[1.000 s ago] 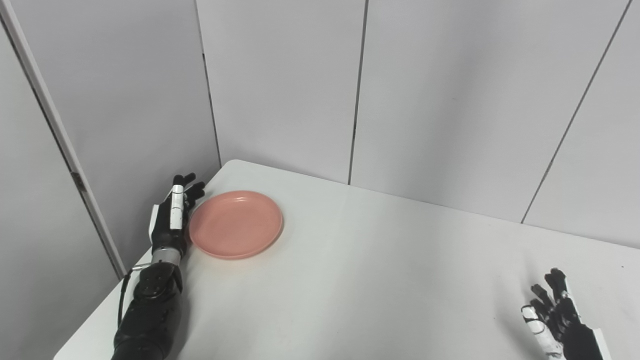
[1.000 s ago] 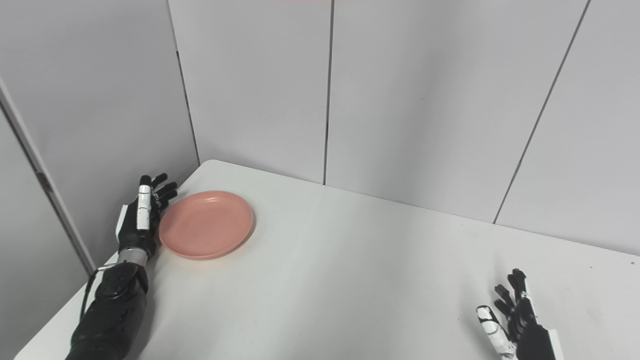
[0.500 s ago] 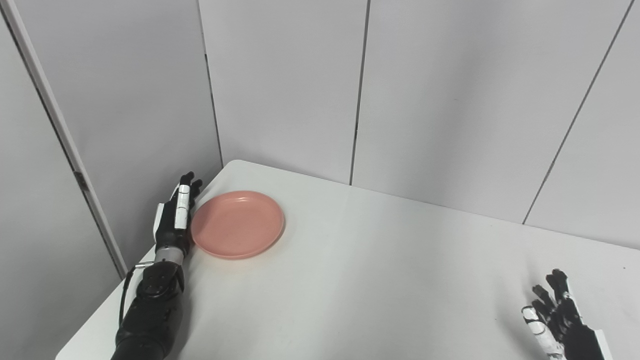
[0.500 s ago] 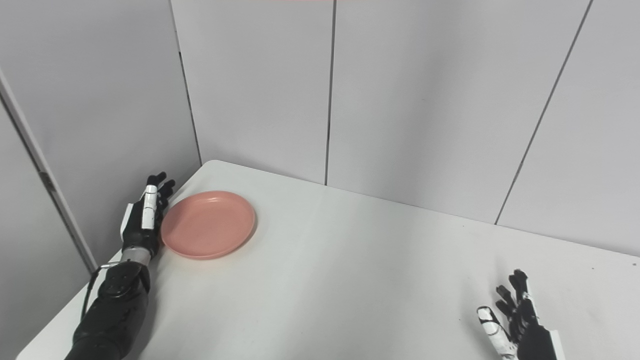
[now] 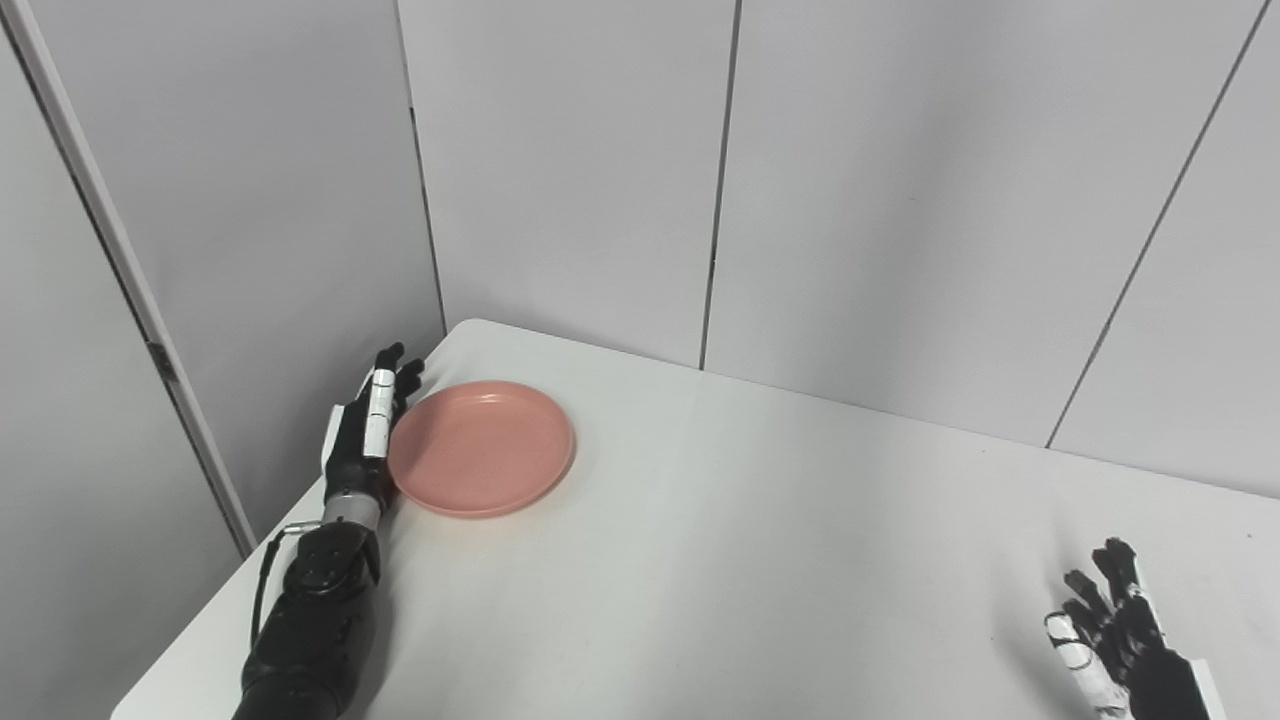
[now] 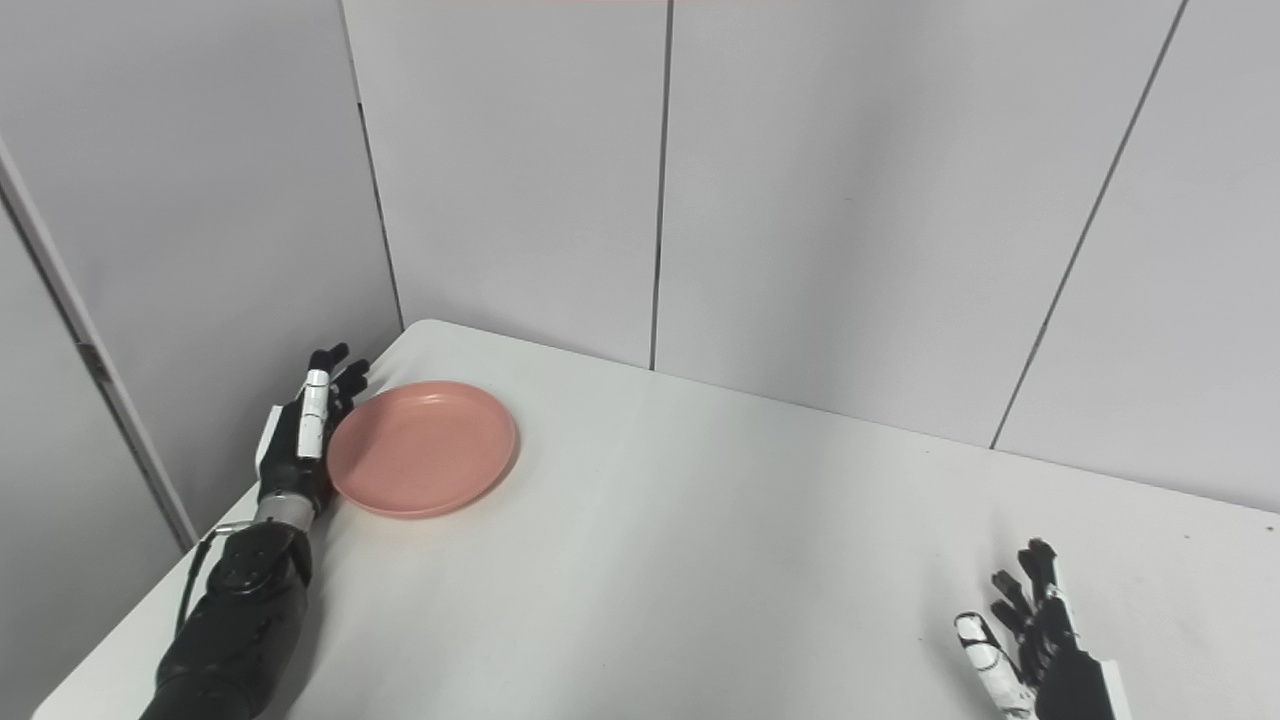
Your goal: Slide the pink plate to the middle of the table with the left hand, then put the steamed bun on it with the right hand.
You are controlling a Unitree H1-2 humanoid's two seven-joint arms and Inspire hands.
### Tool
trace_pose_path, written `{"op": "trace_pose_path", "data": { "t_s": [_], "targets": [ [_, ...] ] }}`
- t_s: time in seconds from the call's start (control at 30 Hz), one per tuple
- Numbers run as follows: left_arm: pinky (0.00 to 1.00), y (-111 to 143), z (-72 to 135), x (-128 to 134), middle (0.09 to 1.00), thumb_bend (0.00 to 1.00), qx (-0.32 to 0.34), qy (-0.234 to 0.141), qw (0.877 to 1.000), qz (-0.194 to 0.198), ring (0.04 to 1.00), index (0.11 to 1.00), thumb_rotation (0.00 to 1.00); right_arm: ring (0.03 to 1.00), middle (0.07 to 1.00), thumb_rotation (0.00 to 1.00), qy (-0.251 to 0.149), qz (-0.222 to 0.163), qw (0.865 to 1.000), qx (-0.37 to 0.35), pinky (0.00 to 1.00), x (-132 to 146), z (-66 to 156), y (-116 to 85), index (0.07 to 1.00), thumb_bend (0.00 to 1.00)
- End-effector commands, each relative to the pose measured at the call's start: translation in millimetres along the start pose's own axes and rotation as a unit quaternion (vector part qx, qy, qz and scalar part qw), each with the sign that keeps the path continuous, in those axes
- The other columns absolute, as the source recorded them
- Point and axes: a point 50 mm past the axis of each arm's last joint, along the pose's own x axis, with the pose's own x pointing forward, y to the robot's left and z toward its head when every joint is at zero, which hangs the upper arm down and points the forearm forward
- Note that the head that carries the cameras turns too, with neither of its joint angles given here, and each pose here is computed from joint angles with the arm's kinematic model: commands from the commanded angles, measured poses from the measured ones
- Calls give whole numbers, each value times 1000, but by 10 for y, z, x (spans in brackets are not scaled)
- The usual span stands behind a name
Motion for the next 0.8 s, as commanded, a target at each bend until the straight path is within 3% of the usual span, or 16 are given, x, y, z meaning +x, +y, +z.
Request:
{"op": "trace_pose_path", "data": {
  "t_s": [0.0, 0.5, 0.77],
  "targets": [
    [992, -167, 83, 63, 859, 808, -21, -9, 999, -23, 902, 882, 1000, 918, 980, 639, -13, -7, 1000, 2, 903, -35, 2, -16, 1000, 350],
    [956, -409, 118, 19, 859, 806, -87, -5, 995, -39, 892, 879, 996, 914, 974, 659, -10, -7, 1000, 2, 897, -33, 21, -11, 1000, 377],
    [930, -726, 87, -83, 865, 789, -68, 4, 993, -91, 892, 881, 1000, 912, 974, 632, -13, -6, 1000, 4, 886, -31, 33, 1, 1000, 358]
  ]
}}
